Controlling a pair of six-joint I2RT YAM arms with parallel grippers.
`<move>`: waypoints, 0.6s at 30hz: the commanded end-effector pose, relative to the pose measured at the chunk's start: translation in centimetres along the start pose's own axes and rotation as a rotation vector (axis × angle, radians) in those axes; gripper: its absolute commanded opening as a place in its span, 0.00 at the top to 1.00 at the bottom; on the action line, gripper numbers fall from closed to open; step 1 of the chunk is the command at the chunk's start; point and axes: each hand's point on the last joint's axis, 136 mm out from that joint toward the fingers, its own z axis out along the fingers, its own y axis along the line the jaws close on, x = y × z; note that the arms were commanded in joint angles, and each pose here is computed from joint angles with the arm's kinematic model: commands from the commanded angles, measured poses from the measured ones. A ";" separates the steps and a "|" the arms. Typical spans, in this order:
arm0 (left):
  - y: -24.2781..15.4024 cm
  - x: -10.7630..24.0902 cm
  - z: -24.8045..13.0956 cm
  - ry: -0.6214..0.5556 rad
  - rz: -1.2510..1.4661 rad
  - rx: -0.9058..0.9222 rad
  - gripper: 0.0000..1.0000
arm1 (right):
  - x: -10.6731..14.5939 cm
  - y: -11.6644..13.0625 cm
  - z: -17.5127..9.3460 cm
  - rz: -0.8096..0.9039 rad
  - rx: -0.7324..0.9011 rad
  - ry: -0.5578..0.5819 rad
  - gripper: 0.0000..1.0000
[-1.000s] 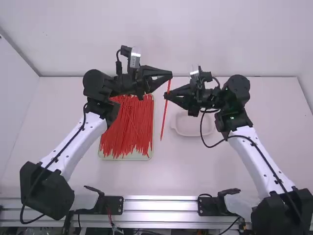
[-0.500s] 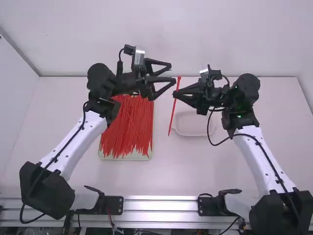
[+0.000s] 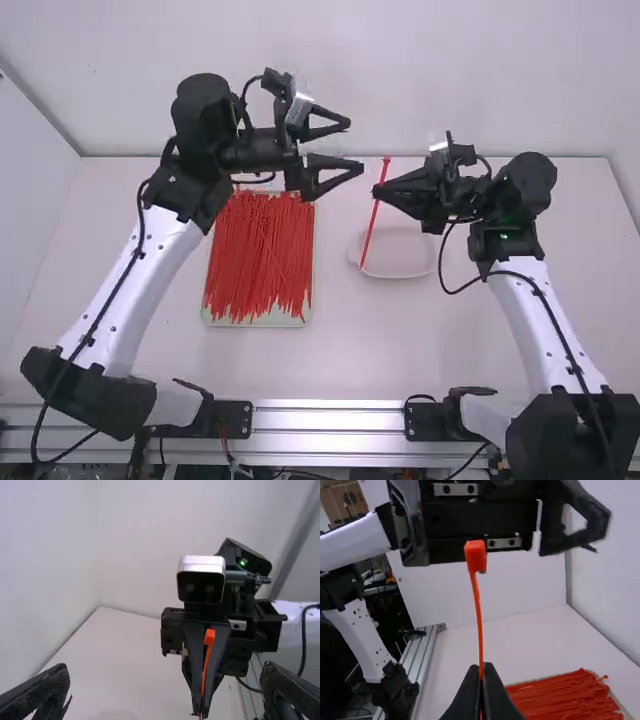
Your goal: Fasten the cable tie
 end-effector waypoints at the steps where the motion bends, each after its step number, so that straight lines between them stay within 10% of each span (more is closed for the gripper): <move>1: -1.5 0.4 0.4 0.000 0.111 0.137 0.05 | -1.0 1.0 0.6 -0.055 -0.039 0.006 1.00; 8: -1.7 1.0 0.5 0.007 0.061 0.182 0.21 | -1.3 1.4 0.9 -0.102 -0.053 0.003 1.00; 14: -2.9 0.7 0.3 -0.009 0.076 0.262 0.57 | -1.5 1.3 0.9 -0.104 -0.040 -0.005 1.00; 18: -2.8 0.7 0.4 -0.011 0.027 0.265 0.59 | -1.7 1.0 1.0 -0.106 -0.027 -0.012 1.00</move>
